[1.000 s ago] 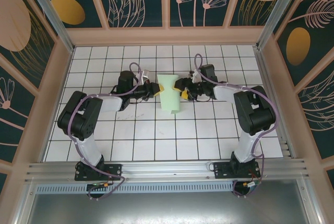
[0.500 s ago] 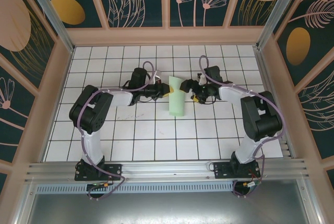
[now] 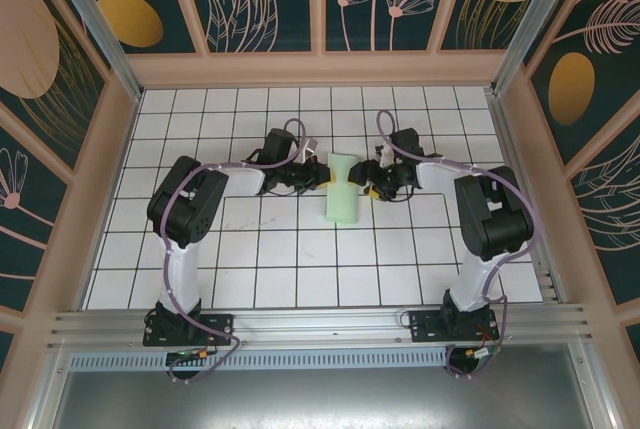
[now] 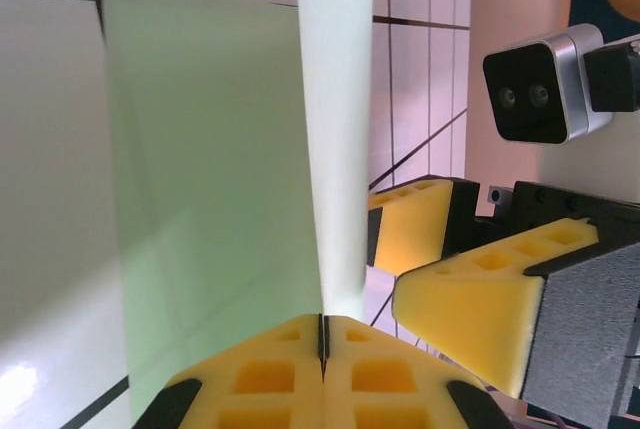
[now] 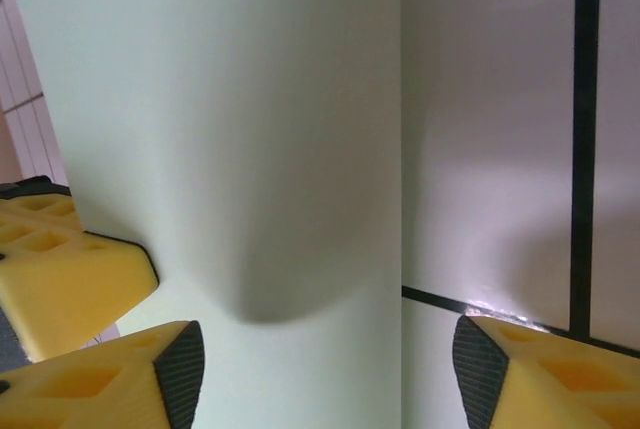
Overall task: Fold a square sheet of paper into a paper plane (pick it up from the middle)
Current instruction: Fold the square sheet of paper in half at the center of the table.
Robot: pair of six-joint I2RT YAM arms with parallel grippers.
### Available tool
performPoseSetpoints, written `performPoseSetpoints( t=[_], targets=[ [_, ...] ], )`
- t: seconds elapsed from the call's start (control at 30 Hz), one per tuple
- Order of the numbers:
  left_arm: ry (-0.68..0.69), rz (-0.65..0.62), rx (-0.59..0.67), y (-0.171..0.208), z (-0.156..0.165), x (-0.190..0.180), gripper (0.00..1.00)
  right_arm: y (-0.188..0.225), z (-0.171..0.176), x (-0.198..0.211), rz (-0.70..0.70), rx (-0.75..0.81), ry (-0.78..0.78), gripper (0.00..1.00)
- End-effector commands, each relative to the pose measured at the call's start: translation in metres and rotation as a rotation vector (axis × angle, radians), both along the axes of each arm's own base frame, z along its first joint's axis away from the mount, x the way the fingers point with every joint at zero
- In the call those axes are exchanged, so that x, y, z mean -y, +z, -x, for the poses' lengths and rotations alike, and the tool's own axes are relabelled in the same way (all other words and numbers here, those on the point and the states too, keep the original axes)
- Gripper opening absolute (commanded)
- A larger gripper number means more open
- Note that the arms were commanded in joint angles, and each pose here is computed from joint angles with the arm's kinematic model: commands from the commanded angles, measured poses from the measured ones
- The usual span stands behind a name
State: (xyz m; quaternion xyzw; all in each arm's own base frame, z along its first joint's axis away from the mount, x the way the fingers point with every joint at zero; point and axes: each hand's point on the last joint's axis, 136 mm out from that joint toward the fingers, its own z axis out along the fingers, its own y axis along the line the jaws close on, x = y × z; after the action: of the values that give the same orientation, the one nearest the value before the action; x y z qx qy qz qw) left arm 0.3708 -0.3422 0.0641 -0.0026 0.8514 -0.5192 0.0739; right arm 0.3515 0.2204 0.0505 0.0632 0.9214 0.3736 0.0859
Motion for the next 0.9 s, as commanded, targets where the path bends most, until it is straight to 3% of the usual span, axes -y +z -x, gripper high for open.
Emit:
performPoseSetpoints(
  t=[0.0, 0.2, 0.47, 0.67, 0.87],
  targets=[
    [-0.013, -0.019, 0.010, -0.004, -0.004, 0.002, 0.00, -0.002, 0.000, -0.007, -0.011, -0.015, 0.042, 0.66],
    [-0.020, -0.030, 0.004, -0.007, -0.006, 0.004, 0.03, -0.018, -0.003, -0.004, 0.024, -0.051, 0.025, 0.54],
    [0.090, -0.178, 0.046, 0.005, -0.024, -0.015, 0.39, -0.052, 0.005, 0.021, 0.188, -0.127, -0.038, 0.40],
    [0.245, -0.363, 0.100, 0.010, -0.043, -0.053, 0.52, -0.069, 0.011, 0.036, 0.270, -0.169, -0.082, 0.38],
    [0.342, -0.450, 0.134, 0.014, -0.048, -0.078, 0.67, -0.079, 0.015, 0.048, 0.341, -0.205, -0.113, 0.36]
  ],
)
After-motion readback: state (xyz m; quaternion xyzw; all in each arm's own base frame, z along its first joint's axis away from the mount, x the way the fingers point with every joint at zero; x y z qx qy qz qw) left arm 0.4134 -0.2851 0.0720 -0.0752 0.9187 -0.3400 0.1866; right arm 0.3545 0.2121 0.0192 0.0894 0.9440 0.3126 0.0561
